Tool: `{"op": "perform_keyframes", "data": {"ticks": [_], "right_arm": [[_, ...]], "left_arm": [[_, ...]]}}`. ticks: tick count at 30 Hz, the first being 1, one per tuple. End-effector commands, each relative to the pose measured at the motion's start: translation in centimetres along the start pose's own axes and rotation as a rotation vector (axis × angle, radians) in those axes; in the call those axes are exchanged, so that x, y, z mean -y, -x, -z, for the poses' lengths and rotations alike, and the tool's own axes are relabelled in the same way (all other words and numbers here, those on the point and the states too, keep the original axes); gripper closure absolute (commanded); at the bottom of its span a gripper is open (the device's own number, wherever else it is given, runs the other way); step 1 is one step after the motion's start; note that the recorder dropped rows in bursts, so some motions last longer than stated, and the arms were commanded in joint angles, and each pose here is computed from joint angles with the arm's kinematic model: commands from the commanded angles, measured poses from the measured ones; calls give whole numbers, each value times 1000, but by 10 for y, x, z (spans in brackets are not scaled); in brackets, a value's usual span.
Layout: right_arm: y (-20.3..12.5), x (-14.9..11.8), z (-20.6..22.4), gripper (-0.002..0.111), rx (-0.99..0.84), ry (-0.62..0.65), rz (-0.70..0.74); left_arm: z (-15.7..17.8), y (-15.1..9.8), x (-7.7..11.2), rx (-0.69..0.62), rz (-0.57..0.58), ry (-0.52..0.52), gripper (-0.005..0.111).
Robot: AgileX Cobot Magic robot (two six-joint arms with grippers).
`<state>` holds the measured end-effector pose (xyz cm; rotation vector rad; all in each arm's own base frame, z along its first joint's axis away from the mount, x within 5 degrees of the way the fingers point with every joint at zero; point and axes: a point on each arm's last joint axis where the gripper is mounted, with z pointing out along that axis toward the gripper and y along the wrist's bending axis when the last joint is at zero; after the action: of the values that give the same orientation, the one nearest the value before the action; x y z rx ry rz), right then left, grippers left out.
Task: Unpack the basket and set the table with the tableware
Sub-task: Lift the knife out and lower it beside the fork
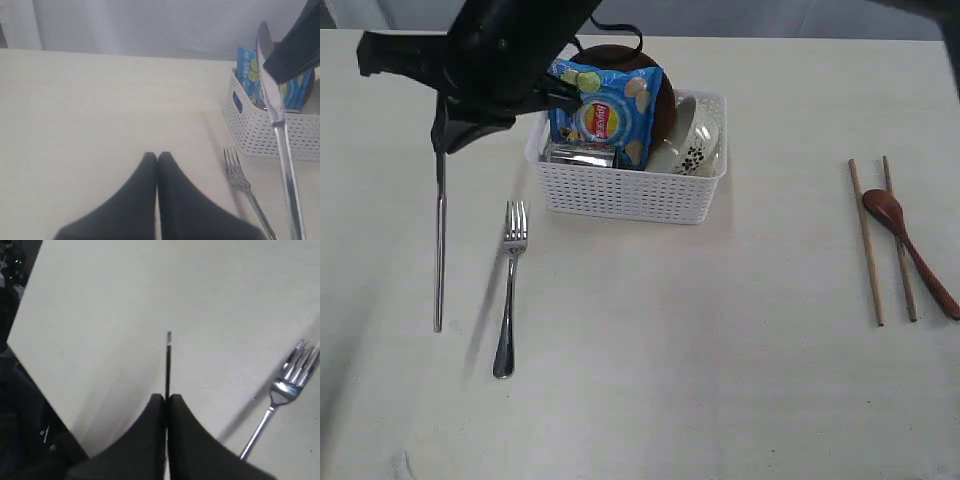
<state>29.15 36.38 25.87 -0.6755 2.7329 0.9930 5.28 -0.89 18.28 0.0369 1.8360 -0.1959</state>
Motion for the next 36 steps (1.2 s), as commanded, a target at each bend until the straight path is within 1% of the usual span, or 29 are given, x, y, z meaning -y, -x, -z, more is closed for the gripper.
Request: {"op": "perform_keyframes", "data": {"ticks": [1,3,5,9,12,16,22,27,30,36], "right_arm": [[-7,6,-29,109,-4,-131,-71],[-14,5,-44,109,-21,-194,-81],[-20,3,-56,109,-35,-221,-96],[-30,6,-81,109,-78,-227,-155],[-33,13,-93,109,-101,-237,-173],[-27,16,-100,109,-75,-252,-183],[-8,15,-106,109,14,-283,-209],[-5,28,-123,109,-5,-371,-249],[-4,31,-128,109,-16,-393,-254],[-3,32,-125,109,-13,-436,-298]], "left_arm": [[0,-1,0,2,-5,-4,107],[0,-1,0,2,-5,-4,107],[0,-1,0,2,-5,-4,107],[0,-1,0,2,-5,-4,107],[0,-1,0,2,-5,-4,107],[0,-1,0,2,-5,-4,107],[0,-1,0,2,-5,-4,107],[0,-1,0,2,-5,-4,107],[0,-1,0,2,-5,-4,107],[0,-1,0,2,-5,-4,107]]}}
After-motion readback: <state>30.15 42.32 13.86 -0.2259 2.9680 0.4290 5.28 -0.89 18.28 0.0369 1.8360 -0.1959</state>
